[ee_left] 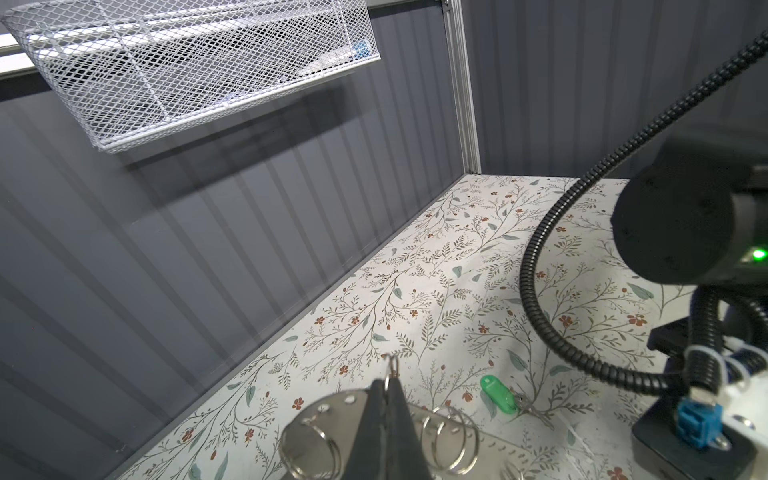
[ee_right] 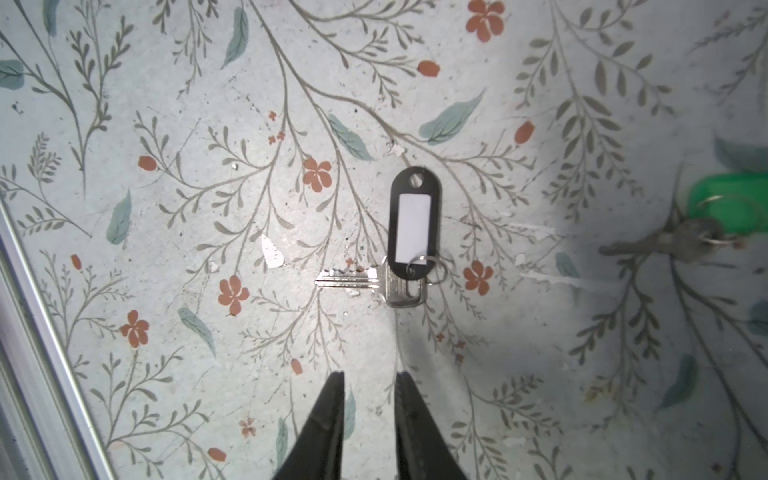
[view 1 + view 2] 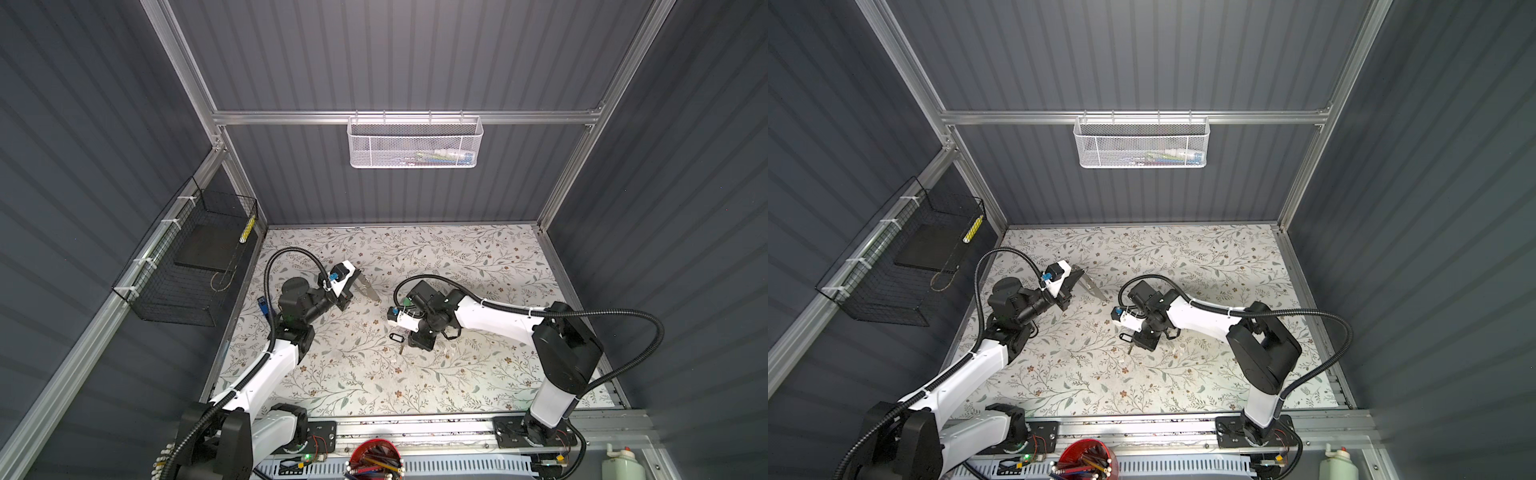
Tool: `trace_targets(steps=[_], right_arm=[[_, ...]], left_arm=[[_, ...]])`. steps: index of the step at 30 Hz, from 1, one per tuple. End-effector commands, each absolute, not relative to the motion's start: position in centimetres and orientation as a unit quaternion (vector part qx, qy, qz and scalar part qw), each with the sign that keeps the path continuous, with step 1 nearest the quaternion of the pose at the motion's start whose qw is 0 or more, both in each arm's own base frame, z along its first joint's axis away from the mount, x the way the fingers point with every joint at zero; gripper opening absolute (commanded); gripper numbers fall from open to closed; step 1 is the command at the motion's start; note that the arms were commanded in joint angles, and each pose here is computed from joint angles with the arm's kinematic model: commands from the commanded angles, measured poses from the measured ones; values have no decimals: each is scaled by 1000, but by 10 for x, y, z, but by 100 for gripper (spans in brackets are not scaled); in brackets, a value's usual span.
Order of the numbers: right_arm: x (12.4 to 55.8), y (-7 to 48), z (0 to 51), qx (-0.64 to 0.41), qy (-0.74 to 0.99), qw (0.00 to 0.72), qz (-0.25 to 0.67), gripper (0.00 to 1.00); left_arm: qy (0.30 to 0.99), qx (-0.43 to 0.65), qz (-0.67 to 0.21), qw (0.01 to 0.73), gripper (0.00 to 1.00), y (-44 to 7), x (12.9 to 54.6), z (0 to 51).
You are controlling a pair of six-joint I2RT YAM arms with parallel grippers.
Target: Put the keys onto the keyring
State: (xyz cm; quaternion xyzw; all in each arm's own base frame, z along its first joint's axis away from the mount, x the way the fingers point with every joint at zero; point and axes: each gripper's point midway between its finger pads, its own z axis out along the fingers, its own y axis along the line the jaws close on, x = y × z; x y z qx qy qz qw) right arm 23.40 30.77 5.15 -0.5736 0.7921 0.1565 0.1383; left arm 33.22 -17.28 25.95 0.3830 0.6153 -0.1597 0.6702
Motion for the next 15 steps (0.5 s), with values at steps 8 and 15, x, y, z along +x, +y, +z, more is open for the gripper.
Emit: trace_targets(steps=[8,15], right_arm=[[251,327,44,-668,702,146,199,28],[256,324,32,-700,680,115,185,35]], left_arm=[[594,386,-147,691,0,-170,327,272],[597,386,-148,688,0,-170,328,269]])
